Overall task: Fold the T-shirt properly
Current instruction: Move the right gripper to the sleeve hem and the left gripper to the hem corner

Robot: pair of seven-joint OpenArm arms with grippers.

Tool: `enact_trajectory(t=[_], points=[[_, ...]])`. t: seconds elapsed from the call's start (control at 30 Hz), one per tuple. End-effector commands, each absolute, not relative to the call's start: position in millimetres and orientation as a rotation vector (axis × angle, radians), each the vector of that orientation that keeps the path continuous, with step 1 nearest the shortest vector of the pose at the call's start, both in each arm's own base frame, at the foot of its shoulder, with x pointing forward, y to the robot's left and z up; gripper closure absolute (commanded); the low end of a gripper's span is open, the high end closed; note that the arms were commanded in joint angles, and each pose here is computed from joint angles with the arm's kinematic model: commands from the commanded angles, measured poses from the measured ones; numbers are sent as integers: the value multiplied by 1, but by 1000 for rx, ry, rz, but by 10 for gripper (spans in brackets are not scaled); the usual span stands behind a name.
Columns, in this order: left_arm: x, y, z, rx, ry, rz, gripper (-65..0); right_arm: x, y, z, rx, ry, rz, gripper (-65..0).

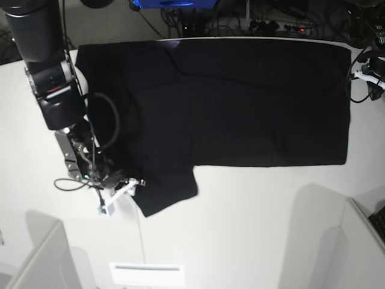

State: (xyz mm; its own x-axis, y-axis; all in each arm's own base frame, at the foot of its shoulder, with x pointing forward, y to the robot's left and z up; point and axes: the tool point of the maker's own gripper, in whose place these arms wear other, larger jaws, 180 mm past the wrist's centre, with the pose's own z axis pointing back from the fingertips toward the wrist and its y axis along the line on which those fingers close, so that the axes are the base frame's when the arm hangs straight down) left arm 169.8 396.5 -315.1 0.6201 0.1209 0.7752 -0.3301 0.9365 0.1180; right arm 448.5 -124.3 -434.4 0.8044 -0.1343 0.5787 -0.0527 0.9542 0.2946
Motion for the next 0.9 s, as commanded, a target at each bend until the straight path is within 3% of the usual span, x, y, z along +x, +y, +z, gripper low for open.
enact_trajectory(t=[0.0, 0.3, 0.43, 0.57, 0.67, 0.73, 0.87], points=[[176, 401, -302, 279, -908, 249, 0, 448, -127, -433, 303, -615, -42, -338], [184, 401, -302, 267, -928, 265, 0, 446, -133, -435, 291, -611, -49, 0], [193, 406, -302, 253, -945, 286, 0, 442, -134, -440, 293, -601, -60, 0], [216, 411, -311, 211, -937, 274, -309, 438, -134, -444, 293, -592, -61, 0], [241, 413, -330, 150, -898, 260, -477, 438, -134, -444, 293, -592, -61, 0], [257, 419, -341, 126, -868, 277, -536, 438, -134, -444, 293, -592, -61, 0], [289, 421, -357, 82, -826, 311, -540, 439, -134, -443, 294, -595, -61, 0]])
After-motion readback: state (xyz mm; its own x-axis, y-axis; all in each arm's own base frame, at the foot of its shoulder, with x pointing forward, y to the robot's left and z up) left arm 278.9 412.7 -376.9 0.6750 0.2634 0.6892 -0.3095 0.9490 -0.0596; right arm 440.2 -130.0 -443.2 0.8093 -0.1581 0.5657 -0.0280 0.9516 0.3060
